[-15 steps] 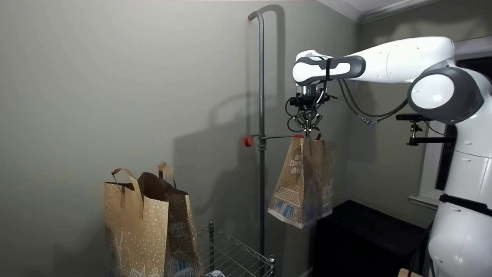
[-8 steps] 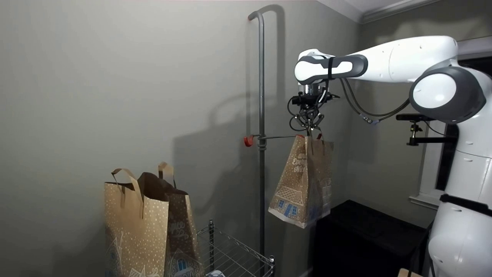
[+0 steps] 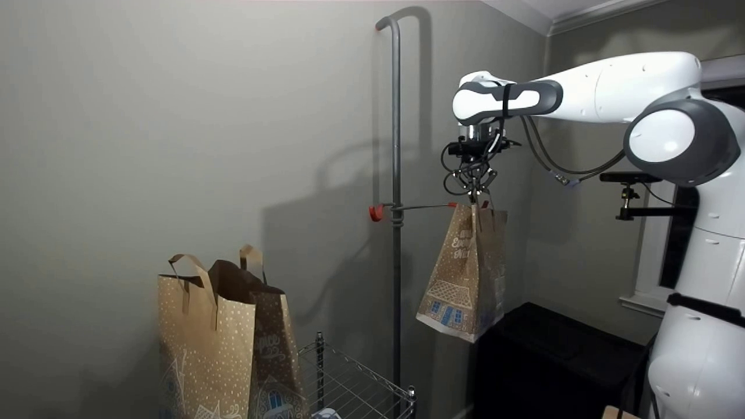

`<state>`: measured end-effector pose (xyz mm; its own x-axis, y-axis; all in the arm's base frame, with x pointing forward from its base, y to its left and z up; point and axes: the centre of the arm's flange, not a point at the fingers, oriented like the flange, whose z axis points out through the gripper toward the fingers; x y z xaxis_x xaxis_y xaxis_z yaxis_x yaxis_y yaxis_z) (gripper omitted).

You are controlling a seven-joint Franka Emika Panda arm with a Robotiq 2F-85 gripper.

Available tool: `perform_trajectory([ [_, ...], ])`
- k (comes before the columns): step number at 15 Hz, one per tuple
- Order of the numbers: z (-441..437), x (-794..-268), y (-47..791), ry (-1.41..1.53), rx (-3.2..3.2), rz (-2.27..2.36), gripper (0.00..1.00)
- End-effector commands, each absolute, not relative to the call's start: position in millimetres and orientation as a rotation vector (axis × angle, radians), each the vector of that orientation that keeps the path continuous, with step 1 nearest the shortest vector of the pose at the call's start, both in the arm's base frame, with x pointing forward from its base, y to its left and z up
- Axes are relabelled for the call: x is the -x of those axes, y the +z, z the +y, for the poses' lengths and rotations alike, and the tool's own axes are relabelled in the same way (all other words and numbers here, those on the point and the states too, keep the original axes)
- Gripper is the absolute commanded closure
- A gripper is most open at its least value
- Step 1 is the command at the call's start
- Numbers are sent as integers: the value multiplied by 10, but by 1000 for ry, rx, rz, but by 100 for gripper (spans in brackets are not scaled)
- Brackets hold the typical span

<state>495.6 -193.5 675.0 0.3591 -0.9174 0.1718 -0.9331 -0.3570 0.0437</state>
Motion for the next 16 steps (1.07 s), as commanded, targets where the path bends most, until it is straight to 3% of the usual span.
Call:
perform_trajectory([
  [1,-1952,-4739,6782,200,-2506,-1701,99],
  [16,-2225,-4902,6496,64,-2896,-1352,99],
])
